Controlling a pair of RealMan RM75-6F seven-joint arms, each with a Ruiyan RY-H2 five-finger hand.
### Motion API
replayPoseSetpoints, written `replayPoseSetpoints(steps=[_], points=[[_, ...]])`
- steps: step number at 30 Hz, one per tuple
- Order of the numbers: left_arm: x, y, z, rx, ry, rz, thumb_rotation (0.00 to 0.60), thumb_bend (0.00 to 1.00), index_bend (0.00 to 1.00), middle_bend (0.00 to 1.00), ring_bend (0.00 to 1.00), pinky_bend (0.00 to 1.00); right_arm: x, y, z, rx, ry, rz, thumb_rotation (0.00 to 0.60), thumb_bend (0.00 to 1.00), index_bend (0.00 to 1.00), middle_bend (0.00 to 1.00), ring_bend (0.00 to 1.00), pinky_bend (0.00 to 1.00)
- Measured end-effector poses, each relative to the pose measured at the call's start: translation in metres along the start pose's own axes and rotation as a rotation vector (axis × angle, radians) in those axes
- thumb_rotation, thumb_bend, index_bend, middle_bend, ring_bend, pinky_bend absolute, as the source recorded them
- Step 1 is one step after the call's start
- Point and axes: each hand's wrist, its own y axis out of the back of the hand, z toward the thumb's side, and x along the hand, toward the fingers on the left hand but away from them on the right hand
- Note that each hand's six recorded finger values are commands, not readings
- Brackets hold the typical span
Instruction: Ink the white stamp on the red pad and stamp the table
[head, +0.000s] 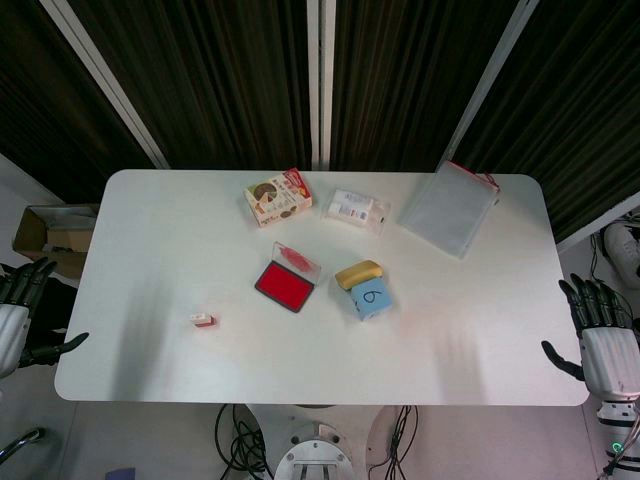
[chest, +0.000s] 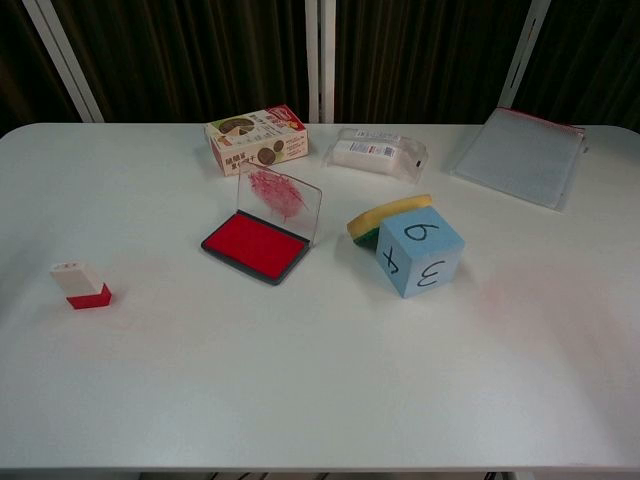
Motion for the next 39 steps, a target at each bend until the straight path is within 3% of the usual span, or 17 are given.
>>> replayPoseSetpoints(steps=[12,18,26,32,35,39], points=[[-0.002,-0.005,0.009,-0.019,-0.026,-0.014,0.308,0.0,0.01,0.06,0.08,0.18,0.0,0.0,-0.004,-0.006,-0.007,-0.006,0.6,0.13,0.0,0.0,0.0,0.0],[0.0,-0.011,0.028,-0.045,-0.089,-0.053,0.328,0.0,0.01,0.06,0.08,0.18,-0.001,0.0,-0.006,-0.005,-0.013,-0.006,0.6,0.13,0.0,0.0,0.0,0.0],[0.01,-0.044,0.07,-0.064,-0.198,-0.136,0.403,0.0,0.02,0.06,0.08,0.19,-0.005,0.008,-0.007,-0.004,-0.006,-0.022,0.6,0.13,0.0,0.0,0.0,0.0],[0.02,-0.07,0.094,-0.004,-0.229,-0.167,0.46,0.0,0.02,0.06,0.08,0.21,-0.001,0.013,-0.01,-0.001,-0.013,-0.03,0.6,0.13,0.0,0.0,0.0,0.0],[0.025,-0.089,0.104,0.005,-0.217,-0.199,0.466,0.0,0.02,0.07,0.16,0.35,0.002,0.014,-0.014,0.004,-0.022,-0.029,0.6,0.13,0.0,0.0,0.0,0.0],[0.032,-0.109,0.112,-0.008,-0.201,-0.233,0.469,0.01,0.06,0.19,0.36,0.66,0.003,0.013,-0.018,0.008,-0.034,-0.023,0.6,0.13,0.0,0.0,0.0,0.0]])
